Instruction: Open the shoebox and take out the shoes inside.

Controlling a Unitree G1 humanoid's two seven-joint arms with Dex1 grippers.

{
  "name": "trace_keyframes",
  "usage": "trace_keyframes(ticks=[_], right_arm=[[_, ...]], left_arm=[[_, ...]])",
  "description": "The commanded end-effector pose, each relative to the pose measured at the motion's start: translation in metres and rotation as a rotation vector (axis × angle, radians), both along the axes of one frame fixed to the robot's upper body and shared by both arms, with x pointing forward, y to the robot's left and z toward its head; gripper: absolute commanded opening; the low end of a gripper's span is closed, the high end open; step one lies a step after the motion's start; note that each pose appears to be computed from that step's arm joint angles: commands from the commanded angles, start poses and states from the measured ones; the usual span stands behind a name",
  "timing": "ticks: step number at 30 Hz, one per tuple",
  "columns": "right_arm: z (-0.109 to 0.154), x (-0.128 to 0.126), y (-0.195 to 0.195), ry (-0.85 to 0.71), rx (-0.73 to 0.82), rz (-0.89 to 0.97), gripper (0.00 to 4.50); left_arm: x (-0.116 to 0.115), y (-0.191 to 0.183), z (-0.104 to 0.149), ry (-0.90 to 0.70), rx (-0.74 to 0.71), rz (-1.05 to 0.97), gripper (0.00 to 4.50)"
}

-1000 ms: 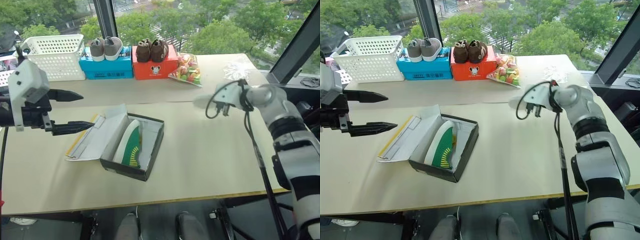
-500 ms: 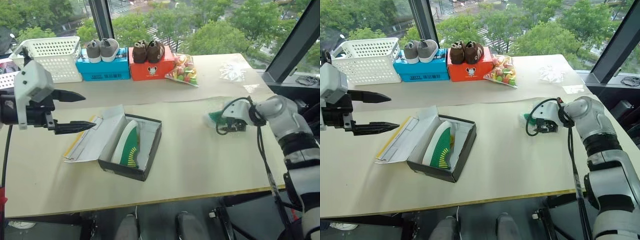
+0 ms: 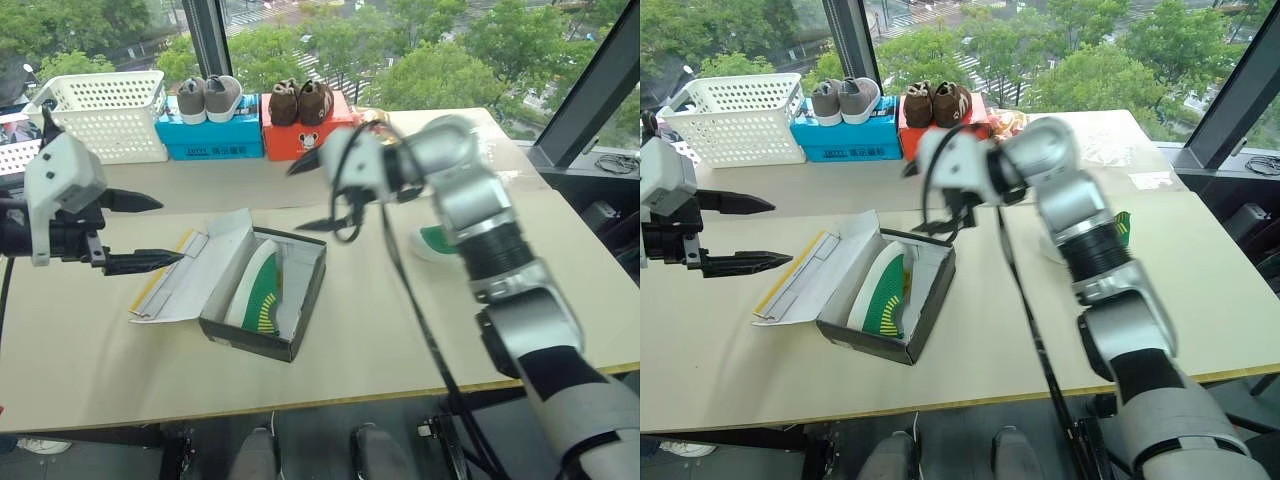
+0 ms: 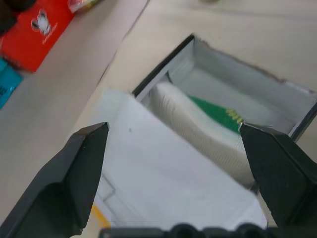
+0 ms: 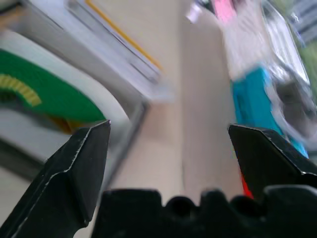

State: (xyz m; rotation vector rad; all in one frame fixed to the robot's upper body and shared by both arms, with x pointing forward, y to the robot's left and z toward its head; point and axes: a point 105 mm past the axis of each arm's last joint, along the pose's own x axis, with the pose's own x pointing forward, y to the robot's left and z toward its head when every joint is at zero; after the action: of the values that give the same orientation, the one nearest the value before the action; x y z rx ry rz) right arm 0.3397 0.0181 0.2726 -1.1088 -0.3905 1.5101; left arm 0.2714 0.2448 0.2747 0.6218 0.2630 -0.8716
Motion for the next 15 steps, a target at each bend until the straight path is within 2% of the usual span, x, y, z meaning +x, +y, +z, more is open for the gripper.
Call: trace_keyframes(ticks=[1,6,15], right_arm=[[-0.011,-0.012,0.014,-0.122,-0.087,0.143,4.43],[-0.032,-0.014,0.034,-0.259,-0.224,0.271,4.43],[-0.047,0.003,0.052,-0.377,-0.328,0.271,4.43]], left_arm=[[-0.008,0.009,0.017,-0.071,0.047,0.034,4.5],[-0.016,0.011,0.016,-0.075,0.046,0.06,4.5],[-0.03,0.013,0.013,-0.072,0.032,0.104,4.5]])
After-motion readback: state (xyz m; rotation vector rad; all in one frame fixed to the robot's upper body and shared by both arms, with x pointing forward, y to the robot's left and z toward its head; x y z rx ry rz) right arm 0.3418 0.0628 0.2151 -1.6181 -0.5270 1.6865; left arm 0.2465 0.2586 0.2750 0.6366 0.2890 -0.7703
